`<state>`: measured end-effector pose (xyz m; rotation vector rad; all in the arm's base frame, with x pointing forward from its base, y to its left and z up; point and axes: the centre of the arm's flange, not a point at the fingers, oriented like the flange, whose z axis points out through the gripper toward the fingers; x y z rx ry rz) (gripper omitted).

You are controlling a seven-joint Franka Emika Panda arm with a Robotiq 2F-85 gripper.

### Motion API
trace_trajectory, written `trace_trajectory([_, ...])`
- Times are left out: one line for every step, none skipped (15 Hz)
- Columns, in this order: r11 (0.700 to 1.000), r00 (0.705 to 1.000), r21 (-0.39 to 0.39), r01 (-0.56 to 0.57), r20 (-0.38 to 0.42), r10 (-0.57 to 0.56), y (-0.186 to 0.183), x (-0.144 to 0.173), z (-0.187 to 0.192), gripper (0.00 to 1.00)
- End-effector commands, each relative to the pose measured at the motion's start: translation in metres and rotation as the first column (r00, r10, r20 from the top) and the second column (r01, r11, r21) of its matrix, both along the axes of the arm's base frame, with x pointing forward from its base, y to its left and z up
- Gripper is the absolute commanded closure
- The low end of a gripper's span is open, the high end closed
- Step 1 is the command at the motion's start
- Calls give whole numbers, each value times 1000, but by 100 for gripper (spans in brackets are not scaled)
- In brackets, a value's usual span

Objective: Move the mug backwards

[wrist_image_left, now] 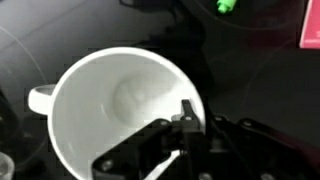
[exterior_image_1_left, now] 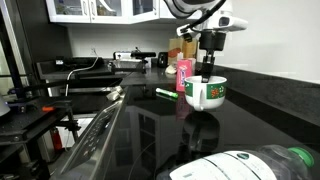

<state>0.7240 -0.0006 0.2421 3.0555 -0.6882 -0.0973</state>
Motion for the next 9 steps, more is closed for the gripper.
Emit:
trace_trajectory([999,998,3,-38,-55,38,10,16,8,97])
trace_trajectory([999,997,7,-43,-60,43,12,16,7,97])
trace_trajectory([999,997,6,-45,-55,45,13,17,7,97])
trace_trajectory([998,997,18,-53,-60,54,15,18,6,97])
trace_trajectory([998,996,19,-57,-61,58,18,19,5,97])
trace_trajectory([998,996,21,-64,-64,65,20,19,2,97])
trace_trajectory([997,995,24,-71,-65,72,23,19,0,97])
trace_trajectory([997,995,28,-75,-65,76,26,19,-3,97])
trace_trajectory([997,994,26,-77,-69,79,28,19,-6,97])
